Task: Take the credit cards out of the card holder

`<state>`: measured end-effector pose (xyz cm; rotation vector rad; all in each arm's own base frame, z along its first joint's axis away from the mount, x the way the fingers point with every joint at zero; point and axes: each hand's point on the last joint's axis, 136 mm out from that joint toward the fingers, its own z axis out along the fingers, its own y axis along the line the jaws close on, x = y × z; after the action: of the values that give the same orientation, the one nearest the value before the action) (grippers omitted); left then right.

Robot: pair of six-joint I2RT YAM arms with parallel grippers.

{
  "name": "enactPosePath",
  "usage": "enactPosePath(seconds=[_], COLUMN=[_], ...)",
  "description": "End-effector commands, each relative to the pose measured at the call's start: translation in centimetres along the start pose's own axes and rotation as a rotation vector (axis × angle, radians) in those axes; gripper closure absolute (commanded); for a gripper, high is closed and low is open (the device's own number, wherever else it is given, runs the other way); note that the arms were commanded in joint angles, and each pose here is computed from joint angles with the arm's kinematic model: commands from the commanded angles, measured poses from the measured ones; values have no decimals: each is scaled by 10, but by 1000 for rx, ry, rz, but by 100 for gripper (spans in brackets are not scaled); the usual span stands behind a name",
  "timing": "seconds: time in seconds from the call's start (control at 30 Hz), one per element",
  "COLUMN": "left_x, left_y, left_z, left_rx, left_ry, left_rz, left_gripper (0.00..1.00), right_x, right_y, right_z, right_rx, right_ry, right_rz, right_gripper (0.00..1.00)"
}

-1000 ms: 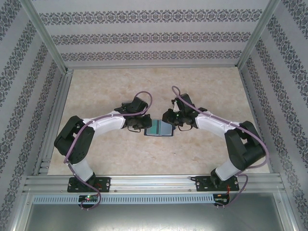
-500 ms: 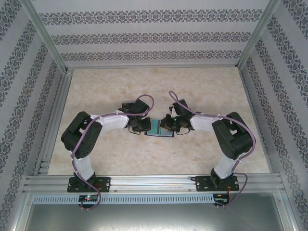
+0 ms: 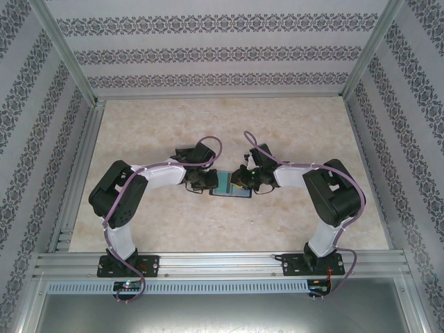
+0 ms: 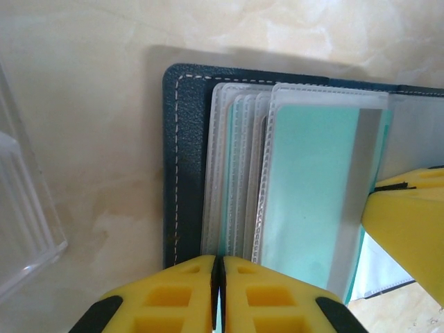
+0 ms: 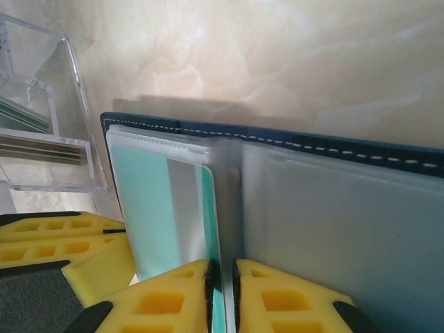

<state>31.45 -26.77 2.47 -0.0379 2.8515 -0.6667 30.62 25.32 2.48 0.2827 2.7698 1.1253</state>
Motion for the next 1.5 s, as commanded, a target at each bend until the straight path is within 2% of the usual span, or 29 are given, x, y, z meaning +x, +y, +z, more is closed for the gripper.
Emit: enactPosePath(seconds=[0.0, 0.2, 0.37, 0.67, 0.93, 1.07, 1.27, 1.47], left_x=[6, 6, 7, 7, 8, 0, -16, -18], left_y=[7, 4, 6, 14, 14, 5, -19, -48], left_z=[7, 9, 8, 4, 2, -12, -31, -17], left_rx=[-20, -12, -20, -66, -67, -50, 2, 71], left_ry=[42, 51, 54, 46, 45, 9, -38, -11], left_rz=[-20, -17, -20, -28, -31, -19, 19, 58], left_gripper=[88, 88, 89, 92, 92, 91, 91, 91], right_x=[7, 3, -1, -9, -8, -8, -6, -5], right_y=[-12, -1, -5, -18, -20, -20, -23, -23], right_z=[1, 6, -1, -23, -27, -26, -24, -22], right_rx=[29, -29, -31, -24, -31, -30, -16, -10], right_ry=[21, 27, 14, -27, -23, -22, -18, -17], right_rz=[10, 7, 15, 34, 27, 25, 20, 12], right_gripper=[81, 86, 100, 100, 100, 98, 100, 94])
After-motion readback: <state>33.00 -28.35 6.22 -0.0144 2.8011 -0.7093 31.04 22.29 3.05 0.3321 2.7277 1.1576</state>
